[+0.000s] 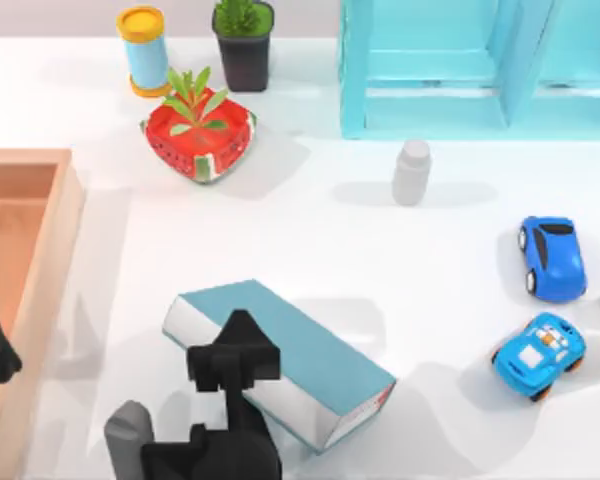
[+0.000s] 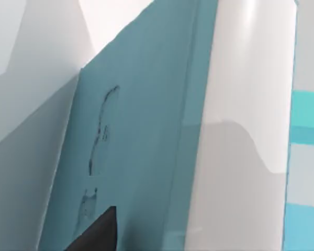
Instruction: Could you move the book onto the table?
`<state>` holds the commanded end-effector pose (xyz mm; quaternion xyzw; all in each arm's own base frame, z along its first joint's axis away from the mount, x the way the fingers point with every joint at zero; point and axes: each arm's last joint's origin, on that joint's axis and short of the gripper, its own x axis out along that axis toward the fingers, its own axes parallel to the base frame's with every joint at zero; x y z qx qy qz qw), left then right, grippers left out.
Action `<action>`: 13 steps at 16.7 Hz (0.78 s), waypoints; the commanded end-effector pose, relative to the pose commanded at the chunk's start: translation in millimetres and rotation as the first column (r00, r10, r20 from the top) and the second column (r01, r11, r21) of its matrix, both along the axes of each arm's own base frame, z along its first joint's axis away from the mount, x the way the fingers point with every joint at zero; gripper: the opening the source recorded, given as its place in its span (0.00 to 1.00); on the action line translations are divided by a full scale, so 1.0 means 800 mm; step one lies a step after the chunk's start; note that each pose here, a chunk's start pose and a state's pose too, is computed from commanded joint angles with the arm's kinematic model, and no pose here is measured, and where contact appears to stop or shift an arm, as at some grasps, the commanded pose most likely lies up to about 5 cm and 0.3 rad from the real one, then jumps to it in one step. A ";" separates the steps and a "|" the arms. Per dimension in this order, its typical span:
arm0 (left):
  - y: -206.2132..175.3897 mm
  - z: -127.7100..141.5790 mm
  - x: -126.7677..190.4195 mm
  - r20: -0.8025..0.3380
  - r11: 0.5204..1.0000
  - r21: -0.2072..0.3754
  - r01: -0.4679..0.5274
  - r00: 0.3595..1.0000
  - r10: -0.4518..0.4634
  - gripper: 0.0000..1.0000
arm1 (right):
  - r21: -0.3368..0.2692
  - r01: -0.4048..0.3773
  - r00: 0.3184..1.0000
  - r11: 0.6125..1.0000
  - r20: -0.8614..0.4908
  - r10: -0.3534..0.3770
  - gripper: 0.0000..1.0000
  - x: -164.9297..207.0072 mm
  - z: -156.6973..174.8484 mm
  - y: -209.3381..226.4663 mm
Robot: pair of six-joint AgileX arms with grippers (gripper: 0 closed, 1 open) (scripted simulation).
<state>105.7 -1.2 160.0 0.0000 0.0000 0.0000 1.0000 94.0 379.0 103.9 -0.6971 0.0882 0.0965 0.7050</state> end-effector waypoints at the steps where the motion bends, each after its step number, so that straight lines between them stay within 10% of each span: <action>1: 0.000 0.000 0.000 0.000 1.000 0.000 0.000 1.000 0.000 1.00 | 0.000 0.000 1.000 1.000 0.000 0.000 1.00 0.000 0.000 0.000; 13: 0.000 0.000 0.000 0.000 1.000 0.000 0.000 1.000 0.000 1.00 | 0.028 -0.108 0.992 0.994 -0.056 0.109 1.00 -0.097 -0.018 0.016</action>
